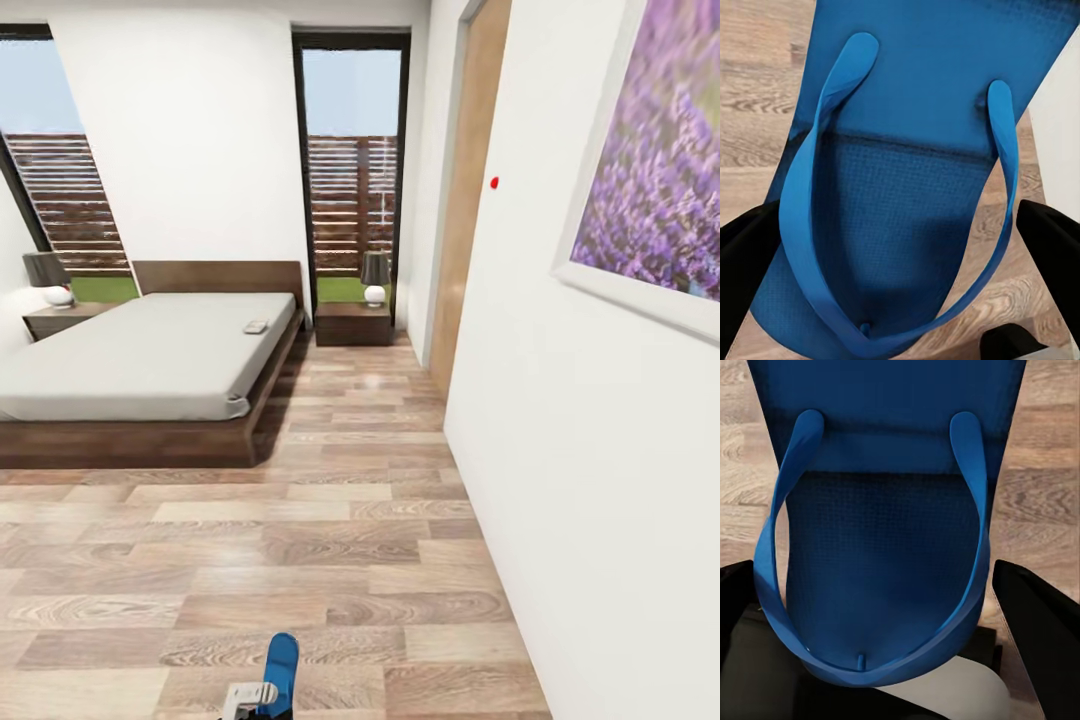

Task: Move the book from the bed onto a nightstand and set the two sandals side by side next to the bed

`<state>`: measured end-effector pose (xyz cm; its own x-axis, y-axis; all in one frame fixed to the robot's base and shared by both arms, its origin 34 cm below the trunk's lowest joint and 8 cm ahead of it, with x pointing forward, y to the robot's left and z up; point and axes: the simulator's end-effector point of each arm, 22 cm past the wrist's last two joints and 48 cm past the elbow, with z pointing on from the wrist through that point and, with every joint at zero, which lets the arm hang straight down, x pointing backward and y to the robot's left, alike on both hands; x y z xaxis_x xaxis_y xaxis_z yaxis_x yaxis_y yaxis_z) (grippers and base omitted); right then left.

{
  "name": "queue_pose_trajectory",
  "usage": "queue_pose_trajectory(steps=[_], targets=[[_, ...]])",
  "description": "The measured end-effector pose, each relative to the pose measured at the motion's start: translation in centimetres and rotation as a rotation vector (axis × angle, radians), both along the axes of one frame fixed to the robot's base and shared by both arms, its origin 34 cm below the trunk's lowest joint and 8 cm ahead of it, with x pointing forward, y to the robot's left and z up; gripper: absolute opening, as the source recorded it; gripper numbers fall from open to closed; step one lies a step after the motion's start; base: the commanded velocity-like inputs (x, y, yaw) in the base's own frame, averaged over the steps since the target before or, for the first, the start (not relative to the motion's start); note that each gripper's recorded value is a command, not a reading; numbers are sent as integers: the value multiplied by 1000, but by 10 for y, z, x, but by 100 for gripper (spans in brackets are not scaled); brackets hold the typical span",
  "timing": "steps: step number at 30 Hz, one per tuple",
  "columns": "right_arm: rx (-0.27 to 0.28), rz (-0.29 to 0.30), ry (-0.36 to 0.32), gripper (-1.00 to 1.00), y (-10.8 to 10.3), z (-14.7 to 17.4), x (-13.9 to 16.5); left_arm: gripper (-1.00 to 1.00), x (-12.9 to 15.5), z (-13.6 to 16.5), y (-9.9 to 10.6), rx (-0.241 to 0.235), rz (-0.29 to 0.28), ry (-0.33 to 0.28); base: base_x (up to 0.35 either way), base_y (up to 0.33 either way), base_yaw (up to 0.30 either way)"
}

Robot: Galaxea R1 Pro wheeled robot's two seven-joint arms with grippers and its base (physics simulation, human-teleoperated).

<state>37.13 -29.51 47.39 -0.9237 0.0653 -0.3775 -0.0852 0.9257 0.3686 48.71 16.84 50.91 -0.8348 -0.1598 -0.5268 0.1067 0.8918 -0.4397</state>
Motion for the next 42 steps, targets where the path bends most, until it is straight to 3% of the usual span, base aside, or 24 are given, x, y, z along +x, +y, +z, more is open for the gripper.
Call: queue_pose_trajectory(steps=[42], targets=[[5, 0, 1, -100, 1, 0, 0, -100, -3, -2, -2, -2, -2, 9, 323, 0, 27]])
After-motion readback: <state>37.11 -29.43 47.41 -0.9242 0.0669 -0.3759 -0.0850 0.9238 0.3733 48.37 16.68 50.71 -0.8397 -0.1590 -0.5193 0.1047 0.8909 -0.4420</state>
